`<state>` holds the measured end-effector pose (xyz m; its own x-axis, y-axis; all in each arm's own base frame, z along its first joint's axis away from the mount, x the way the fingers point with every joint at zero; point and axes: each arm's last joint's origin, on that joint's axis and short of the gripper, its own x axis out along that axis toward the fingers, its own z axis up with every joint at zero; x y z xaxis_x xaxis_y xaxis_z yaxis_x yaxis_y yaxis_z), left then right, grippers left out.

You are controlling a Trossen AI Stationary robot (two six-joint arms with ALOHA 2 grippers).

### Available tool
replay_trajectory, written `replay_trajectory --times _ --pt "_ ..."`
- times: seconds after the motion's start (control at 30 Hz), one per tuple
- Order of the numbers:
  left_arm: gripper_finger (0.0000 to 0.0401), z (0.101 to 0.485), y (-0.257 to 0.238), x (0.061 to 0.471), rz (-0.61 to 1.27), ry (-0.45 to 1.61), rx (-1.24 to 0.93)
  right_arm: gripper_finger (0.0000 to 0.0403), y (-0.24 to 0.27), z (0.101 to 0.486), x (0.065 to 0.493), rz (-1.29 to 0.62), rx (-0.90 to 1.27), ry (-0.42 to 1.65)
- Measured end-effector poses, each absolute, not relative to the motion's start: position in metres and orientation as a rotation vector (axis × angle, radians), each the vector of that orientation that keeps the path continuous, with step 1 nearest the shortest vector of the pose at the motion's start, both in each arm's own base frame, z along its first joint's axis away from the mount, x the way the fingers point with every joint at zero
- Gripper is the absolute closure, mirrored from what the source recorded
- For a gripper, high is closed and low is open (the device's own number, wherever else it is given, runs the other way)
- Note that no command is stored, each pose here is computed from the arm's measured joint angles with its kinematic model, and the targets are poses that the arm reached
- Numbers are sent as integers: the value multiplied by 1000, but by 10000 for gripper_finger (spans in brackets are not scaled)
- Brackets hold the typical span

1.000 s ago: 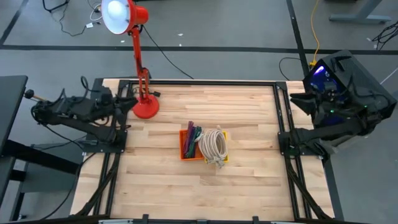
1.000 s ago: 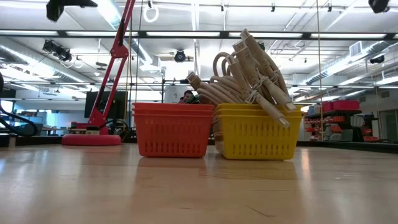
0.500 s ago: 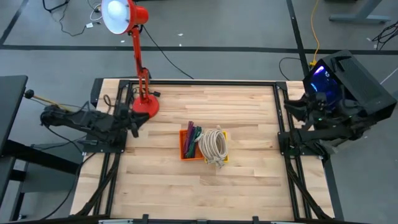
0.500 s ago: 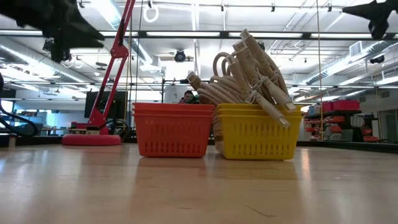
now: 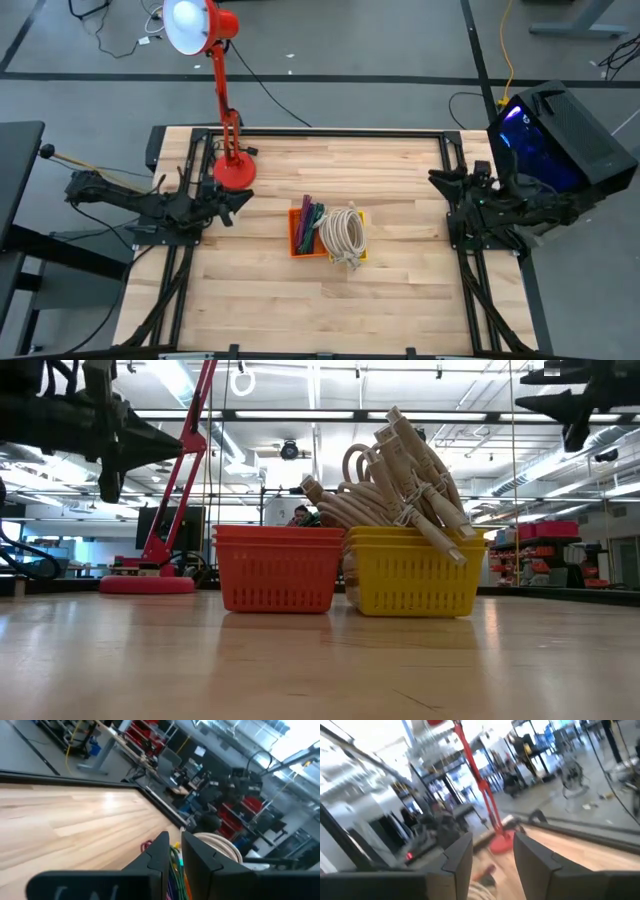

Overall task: Pick & Place USB Port
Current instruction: Return to Home Position

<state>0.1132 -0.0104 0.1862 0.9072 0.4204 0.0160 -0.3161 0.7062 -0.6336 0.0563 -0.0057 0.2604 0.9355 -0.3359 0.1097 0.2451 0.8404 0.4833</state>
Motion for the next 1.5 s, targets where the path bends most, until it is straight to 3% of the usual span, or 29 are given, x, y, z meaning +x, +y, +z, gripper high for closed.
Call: replay_trajectory --times 0.37,0.67,0.93,1.2,1.4,1.5 --pt "348 184 2 112 563 -263 -655 259 -1 204 87 -271 624 -250" --pt "348 194 20 112 522 -351 -643 259 -9 216 82 -412 592 -361" --pt "348 183 21 115 438 -223 -714 259 -5 213 85 -254 616 -287" --pt "348 160 20 114 478 -98 -774 259 -4 175 94 -297 712 -164" --pt "348 158 20 115 489 -67 -715 259 -4 171 97 -294 715 -147" --pt "348 156 19 116 458 -21 -692 259 0 169 100 -205 767 -91"
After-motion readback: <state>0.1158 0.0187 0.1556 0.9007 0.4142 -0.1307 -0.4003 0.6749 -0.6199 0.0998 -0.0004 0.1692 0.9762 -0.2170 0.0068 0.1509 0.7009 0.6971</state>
